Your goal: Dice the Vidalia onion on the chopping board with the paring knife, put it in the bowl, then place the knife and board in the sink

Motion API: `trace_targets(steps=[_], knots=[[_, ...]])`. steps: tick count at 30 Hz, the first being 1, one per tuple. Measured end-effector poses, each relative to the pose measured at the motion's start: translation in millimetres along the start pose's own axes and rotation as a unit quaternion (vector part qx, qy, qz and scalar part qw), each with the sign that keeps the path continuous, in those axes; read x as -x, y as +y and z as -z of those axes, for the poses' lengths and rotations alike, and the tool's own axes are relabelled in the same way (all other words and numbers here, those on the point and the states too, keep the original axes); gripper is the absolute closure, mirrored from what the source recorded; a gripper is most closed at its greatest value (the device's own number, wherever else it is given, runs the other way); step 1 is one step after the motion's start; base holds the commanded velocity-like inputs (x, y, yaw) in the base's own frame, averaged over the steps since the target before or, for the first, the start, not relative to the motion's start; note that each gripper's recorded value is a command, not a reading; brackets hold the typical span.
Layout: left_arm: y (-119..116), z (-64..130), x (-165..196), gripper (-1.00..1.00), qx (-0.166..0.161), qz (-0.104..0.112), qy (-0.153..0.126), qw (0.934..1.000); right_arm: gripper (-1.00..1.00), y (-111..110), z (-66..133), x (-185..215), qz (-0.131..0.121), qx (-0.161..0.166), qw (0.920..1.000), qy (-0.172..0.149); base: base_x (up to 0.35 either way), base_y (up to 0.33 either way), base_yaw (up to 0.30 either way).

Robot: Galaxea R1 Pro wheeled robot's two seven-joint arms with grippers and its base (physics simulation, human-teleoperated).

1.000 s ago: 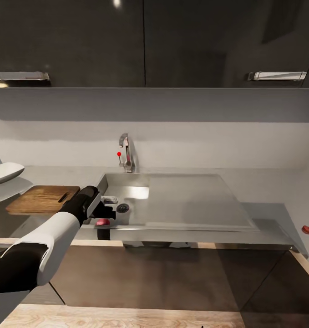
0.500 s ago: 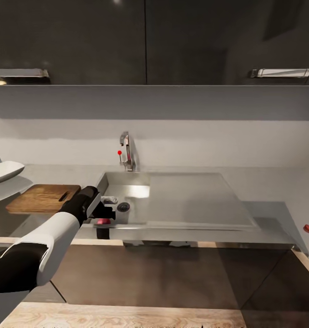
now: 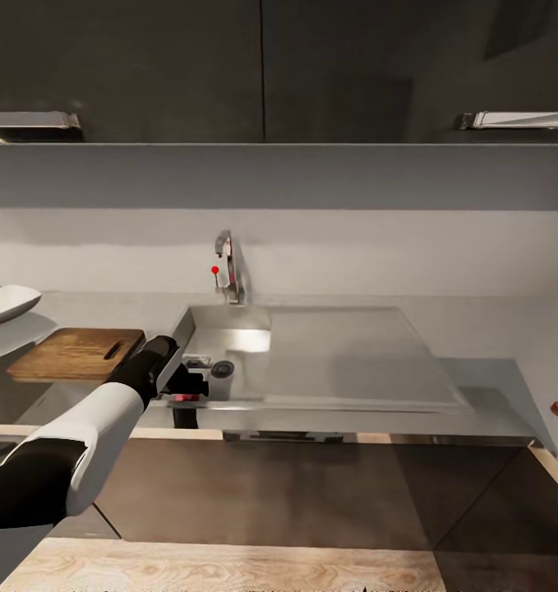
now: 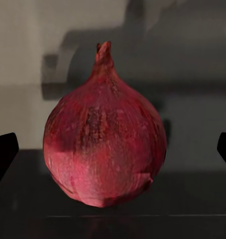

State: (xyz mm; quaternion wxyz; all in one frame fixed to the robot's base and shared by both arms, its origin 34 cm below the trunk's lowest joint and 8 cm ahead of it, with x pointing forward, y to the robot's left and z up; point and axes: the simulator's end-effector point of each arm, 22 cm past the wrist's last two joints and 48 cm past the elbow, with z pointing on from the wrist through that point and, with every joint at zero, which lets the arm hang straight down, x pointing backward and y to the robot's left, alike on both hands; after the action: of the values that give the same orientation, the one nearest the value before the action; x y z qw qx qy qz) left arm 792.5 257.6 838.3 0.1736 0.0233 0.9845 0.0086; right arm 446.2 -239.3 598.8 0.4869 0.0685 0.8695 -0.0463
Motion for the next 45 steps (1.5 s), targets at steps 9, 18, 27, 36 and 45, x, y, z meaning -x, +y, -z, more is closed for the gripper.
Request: trace_targets(steps=[9, 18, 27, 36, 45], knots=[[-0.2, -5.4, -2.4, -1.00, 0.000, 0.000, 0.004, 1.0000, -1.00, -0.4, 0.7, -3.7, 0.001, 0.000, 1.0000, 0.004, 0.000, 0.000, 0.000], [-0.2, -6.2, -3.1, -1.00, 0.000, 0.000, 0.005, 1.0000, -1.00, -0.4, 0.8, -3.9, 0.001, 0.000, 1.0000, 0.005, 0.000, 0.000, 0.000], [-0.2, -8.1, -4.0, -1.00, 0.000, 0.000, 0.007, 1.0000, -1.00, -0.5, 1.0, -5.1, 0.001, 0.000, 1.0000, 0.006, 0.000, 0.000, 0.000], [-0.2, -9.0, -4.0, -1.00, 0.000, 0.000, 0.007, 1.0000, -1.00, -0.6, 1.1, -5.9, 0.001, -0.001, 1.0000, 0.007, 0.000, 0.000, 0.000], [0.2, -9.0, -3.9, 1.00, 0.001, 0.000, 0.007, 1.0000, -1.00, -0.6, 1.1, -5.9, 0.001, -0.001, 1.0000, 0.007, 0.000, 0.000, 0.000]])
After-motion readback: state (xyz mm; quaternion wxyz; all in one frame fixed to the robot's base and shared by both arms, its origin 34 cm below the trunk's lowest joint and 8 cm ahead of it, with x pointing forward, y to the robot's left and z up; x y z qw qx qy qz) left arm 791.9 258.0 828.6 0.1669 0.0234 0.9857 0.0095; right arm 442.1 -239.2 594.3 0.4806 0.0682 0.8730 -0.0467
